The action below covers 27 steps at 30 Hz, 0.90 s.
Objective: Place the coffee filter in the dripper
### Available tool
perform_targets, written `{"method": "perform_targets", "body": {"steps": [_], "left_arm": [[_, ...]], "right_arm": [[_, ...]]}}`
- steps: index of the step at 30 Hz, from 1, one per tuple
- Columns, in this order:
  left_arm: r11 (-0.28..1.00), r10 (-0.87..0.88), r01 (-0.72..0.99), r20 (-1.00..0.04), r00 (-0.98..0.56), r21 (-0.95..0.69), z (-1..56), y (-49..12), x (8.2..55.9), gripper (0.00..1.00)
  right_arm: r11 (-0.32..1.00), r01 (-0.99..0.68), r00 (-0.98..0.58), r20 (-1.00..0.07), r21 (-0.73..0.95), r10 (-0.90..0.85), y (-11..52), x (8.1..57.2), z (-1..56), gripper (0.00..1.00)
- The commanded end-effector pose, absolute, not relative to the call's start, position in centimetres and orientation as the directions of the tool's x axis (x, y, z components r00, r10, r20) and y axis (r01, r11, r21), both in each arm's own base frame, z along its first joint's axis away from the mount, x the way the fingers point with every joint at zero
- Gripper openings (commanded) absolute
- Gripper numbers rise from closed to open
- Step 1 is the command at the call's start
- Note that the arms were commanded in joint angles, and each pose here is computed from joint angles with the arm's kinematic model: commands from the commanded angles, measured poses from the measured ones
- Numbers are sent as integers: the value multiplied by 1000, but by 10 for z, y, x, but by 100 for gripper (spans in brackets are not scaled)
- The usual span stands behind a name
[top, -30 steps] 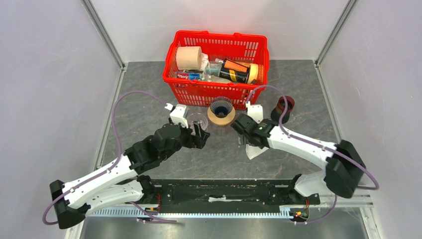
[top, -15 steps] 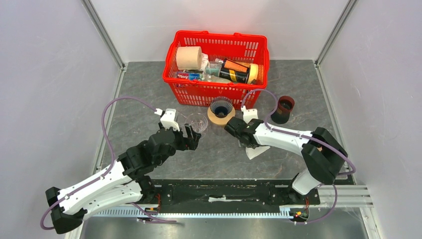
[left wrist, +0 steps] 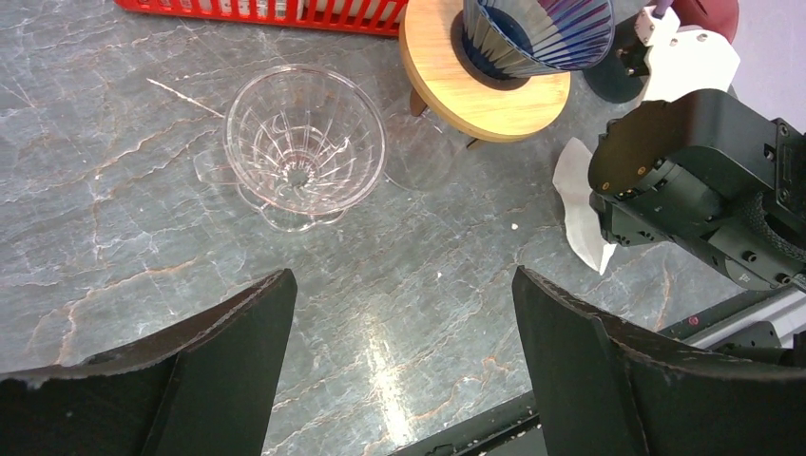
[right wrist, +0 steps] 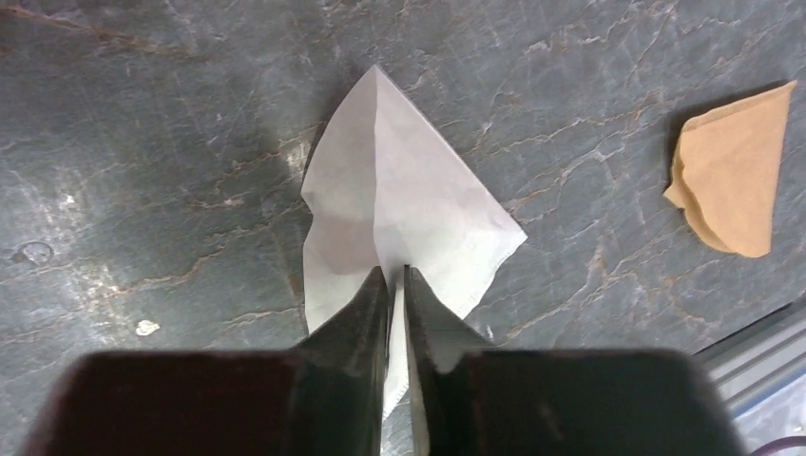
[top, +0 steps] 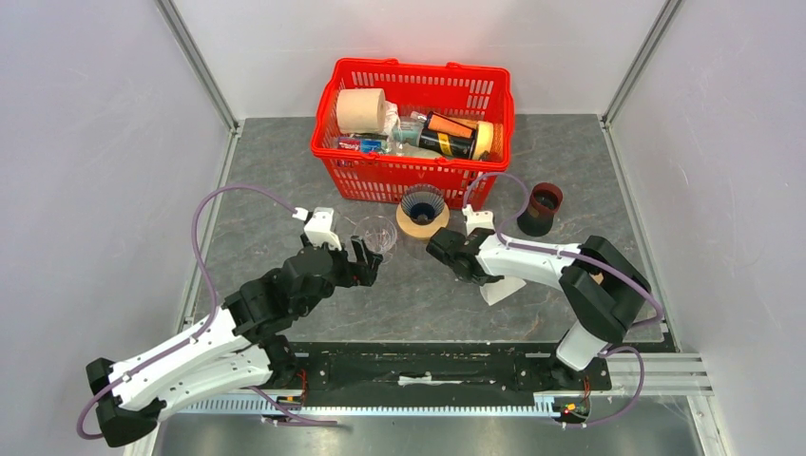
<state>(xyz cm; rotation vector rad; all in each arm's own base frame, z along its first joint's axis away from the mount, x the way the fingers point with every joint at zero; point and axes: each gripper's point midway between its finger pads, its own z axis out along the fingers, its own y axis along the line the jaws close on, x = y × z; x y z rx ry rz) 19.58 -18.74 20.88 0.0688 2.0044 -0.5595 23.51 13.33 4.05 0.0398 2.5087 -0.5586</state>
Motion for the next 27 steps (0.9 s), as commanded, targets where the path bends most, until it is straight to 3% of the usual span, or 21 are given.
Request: {"method": "perform_targets", "body": {"steps": [1, 9, 14, 18, 27], "left_arm": [[889, -257, 234, -852, -456, -393, 221, -180, 200, 91], [860, -266, 286, -849, -456, -423, 230, -191, 198, 92], [793, -303, 360, -830, -468, -492, 248, -223, 200, 92], [685, -321, 472, -812, -488, -555, 275, -268, 202, 92], [611, -299, 468, -734, -611, -638, 296, -345, 222, 93]], "right_arm": [[881, 220, -800, -594, -418, -82, 120, 243, 54, 3], [926, 208, -724, -686, -315, -71, 116, 245, 114, 0], [998, 53, -631, -775, -16, 21, 142, 240, 165, 0], [972, -126, -559, -823, 200, 97, 172, 233, 204, 0], [964, -188, -471, -878, 190, 81, 182, 242, 255, 0]]}}
